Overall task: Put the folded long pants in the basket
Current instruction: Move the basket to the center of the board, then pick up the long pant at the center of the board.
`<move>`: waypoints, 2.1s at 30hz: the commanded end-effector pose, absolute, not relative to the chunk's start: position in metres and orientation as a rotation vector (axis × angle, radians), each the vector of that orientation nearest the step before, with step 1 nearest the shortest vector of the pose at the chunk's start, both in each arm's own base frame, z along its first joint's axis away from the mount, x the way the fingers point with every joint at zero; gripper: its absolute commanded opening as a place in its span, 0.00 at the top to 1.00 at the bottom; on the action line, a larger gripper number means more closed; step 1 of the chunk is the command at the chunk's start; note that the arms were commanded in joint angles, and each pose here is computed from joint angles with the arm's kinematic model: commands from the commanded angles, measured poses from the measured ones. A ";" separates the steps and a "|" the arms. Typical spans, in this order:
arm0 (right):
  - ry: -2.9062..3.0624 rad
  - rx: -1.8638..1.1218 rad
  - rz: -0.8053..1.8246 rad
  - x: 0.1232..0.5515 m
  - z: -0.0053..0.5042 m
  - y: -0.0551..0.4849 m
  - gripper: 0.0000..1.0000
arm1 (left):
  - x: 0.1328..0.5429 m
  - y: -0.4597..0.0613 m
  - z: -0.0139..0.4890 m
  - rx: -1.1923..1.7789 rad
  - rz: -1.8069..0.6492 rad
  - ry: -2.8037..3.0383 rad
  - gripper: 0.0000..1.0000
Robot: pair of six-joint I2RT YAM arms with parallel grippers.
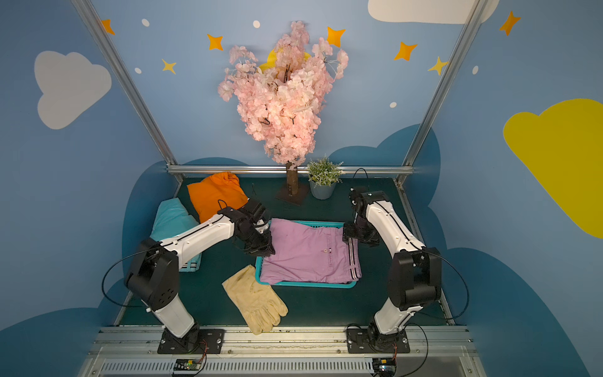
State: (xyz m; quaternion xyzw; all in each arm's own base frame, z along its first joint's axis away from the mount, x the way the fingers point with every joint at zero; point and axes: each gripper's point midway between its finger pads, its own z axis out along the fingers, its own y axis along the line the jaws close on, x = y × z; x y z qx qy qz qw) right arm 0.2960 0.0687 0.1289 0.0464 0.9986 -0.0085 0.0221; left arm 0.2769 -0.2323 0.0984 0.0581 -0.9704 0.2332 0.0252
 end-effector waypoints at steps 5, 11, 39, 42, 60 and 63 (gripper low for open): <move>2.959 0.039 0.196 0.303 0.163 0.104 0.12 | 0.270 -0.211 0.119 0.191 0.745 -3.015 0.73; 2.806 0.005 0.369 0.294 0.221 0.124 0.10 | 0.285 -0.193 0.192 0.198 0.827 -3.243 0.59; 2.559 0.241 1.030 0.294 0.206 0.510 0.18 | 0.189 0.022 0.213 1.406 0.295 -3.566 0.05; 2.616 0.291 0.982 0.308 0.185 0.530 0.22 | 0.189 0.024 0.219 1.408 0.292 -3.608 0.05; 2.610 0.572 0.981 0.378 0.066 0.569 0.26 | 0.197 0.005 0.220 1.268 0.527 -3.661 0.05; 2.632 0.647 0.951 0.380 0.044 0.565 0.26 | 0.198 0.003 0.219 1.256 0.535 -3.656 0.05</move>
